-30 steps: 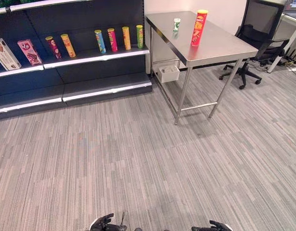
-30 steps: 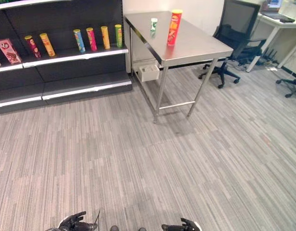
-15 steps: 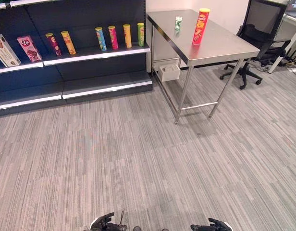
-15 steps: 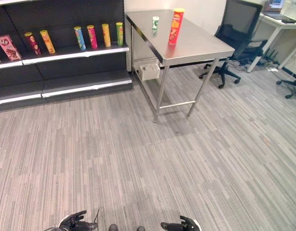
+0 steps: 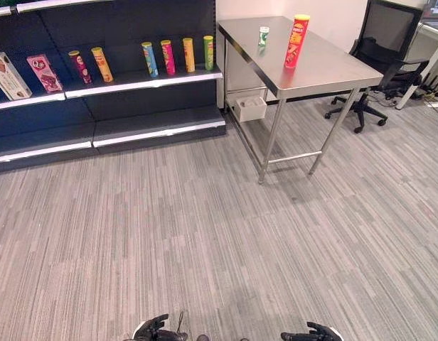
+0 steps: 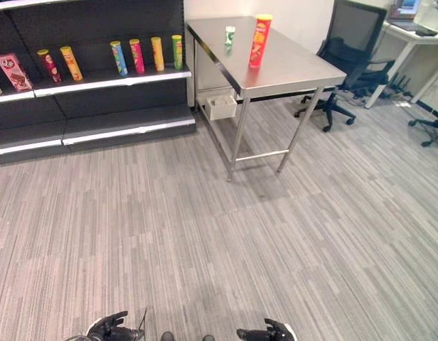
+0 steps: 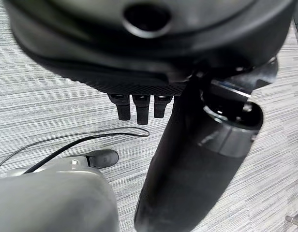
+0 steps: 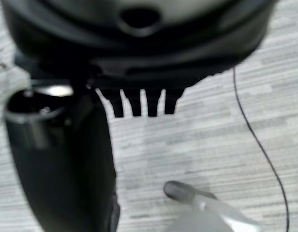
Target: Put the goods on the table back onto the shelves and tidy them up.
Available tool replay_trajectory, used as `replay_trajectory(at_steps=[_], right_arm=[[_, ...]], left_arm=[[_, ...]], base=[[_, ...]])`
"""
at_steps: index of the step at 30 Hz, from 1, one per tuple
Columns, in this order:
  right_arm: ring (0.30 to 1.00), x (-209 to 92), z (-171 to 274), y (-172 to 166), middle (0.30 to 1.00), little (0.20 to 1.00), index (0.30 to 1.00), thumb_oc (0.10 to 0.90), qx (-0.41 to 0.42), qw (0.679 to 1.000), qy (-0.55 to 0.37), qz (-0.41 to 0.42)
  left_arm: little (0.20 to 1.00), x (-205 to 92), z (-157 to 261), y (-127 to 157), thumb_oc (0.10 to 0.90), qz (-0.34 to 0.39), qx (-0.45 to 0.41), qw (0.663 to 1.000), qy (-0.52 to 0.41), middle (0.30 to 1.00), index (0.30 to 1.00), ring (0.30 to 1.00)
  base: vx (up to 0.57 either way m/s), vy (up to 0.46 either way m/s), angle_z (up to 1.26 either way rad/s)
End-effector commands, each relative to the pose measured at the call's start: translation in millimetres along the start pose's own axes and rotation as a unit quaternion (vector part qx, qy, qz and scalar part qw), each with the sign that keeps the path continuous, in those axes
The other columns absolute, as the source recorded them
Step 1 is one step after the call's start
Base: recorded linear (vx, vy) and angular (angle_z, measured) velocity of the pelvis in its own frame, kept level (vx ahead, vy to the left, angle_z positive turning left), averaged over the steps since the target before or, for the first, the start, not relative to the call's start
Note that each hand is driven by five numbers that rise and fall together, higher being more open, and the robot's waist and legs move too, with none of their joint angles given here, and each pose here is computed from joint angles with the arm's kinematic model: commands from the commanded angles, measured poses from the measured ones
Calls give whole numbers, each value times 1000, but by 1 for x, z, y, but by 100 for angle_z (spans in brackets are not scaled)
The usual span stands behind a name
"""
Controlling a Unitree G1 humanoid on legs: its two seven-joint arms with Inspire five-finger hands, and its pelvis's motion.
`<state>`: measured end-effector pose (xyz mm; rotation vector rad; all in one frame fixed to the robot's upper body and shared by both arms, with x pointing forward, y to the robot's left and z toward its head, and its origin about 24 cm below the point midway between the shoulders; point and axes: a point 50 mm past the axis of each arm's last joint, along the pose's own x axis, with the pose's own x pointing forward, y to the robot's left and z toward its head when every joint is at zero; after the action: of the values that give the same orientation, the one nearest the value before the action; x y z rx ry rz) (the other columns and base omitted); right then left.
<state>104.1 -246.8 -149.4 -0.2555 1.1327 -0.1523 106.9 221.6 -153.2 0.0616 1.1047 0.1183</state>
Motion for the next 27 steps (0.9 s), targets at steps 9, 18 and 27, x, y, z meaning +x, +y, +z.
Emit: replay_trajectory(at_steps=[9, 18, 27], right_arm=[[900, 2, 39, -30, 900, 900, 900, 800, -15, 997, -68, -44], [900, 0, 55, -23, 900, 900, 900, 800, -19, 994, -103, -34], [900, 1, 61, -15, 900, 900, 900, 800, -22, 993, -111, -17]], left_arm=[[900, 5, 45, 0, 800, 8, -51, 996, -72, 900, 900, 900], [900, 2, 23, 4, 800, 15, -48, 998, -46, 900, 900, 900], [900, 1, 35, 22, 800, 35, -20, 997, -60, 900, 900, 900]], base=[[57, -108, 17], [383, 109, -18], [372, 290, -43]])
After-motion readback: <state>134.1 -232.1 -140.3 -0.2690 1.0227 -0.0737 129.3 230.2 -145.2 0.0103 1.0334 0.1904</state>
